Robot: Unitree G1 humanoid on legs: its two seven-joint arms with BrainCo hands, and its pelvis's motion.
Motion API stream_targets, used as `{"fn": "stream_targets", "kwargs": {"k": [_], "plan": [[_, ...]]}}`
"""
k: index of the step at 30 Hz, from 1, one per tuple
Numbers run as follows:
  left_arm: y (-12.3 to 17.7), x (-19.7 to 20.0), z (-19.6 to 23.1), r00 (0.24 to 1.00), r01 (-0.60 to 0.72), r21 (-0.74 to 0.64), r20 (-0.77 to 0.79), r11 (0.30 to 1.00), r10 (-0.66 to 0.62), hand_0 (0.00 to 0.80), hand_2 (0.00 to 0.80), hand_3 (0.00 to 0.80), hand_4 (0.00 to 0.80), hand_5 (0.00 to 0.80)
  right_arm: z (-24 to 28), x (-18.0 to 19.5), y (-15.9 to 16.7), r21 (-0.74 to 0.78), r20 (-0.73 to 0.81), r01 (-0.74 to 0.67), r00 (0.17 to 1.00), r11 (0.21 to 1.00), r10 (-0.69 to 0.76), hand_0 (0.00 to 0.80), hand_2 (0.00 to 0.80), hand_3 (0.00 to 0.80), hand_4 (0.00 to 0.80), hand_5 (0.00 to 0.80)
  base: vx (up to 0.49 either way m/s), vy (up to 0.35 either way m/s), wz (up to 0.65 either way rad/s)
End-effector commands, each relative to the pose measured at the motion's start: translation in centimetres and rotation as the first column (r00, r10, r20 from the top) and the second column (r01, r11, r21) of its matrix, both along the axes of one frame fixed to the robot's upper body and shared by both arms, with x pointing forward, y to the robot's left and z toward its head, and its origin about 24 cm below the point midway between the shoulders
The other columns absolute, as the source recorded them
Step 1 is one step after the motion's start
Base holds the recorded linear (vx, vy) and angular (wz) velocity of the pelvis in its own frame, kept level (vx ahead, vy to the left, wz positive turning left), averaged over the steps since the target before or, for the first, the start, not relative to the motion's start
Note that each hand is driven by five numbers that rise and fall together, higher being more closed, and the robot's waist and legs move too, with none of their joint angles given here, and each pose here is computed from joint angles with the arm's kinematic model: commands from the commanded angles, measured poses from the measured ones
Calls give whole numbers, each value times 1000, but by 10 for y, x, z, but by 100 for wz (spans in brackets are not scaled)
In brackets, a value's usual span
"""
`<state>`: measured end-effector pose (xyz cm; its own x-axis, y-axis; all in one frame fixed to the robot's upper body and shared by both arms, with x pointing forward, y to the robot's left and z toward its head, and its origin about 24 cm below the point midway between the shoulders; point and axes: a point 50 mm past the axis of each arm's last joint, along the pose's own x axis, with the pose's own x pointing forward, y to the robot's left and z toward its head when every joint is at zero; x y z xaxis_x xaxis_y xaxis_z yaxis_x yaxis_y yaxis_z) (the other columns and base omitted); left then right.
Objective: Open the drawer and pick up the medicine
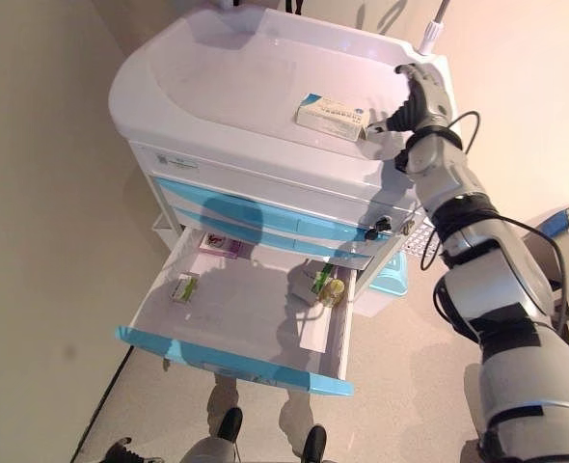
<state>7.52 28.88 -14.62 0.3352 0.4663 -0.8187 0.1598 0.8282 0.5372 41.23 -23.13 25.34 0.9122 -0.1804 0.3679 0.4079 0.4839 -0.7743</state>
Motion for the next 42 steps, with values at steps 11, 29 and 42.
{"fn": "stream_targets", "kwargs": {"k": [11, 29, 42], "plan": [[4, 1, 1, 999, -48, -2, 6, 999, 48, 0, 0, 0, 0, 0, 11, -30, -43, 136, 206, 16, 978, 991, -44, 0, 0, 0, 0, 0, 4, -9, -8], [-6, 18, 5, 987, -76, -100, 131, 992, 89, 0, 0, 0, 0, 0, -135, -83, -69, 585, -3, 51, 998, 810, -61, 0, 0, 0, 0, 0, 0, -7, -4], [-12, 51, 19, 958, -1, -158, 282, 987, 46, 0, 0, 0, 0, 0, -223, -134, -85, 667, -268, 271, 956, 694, -116, 0, 0, 0, 0, 0, -8, -3, -3]]}}
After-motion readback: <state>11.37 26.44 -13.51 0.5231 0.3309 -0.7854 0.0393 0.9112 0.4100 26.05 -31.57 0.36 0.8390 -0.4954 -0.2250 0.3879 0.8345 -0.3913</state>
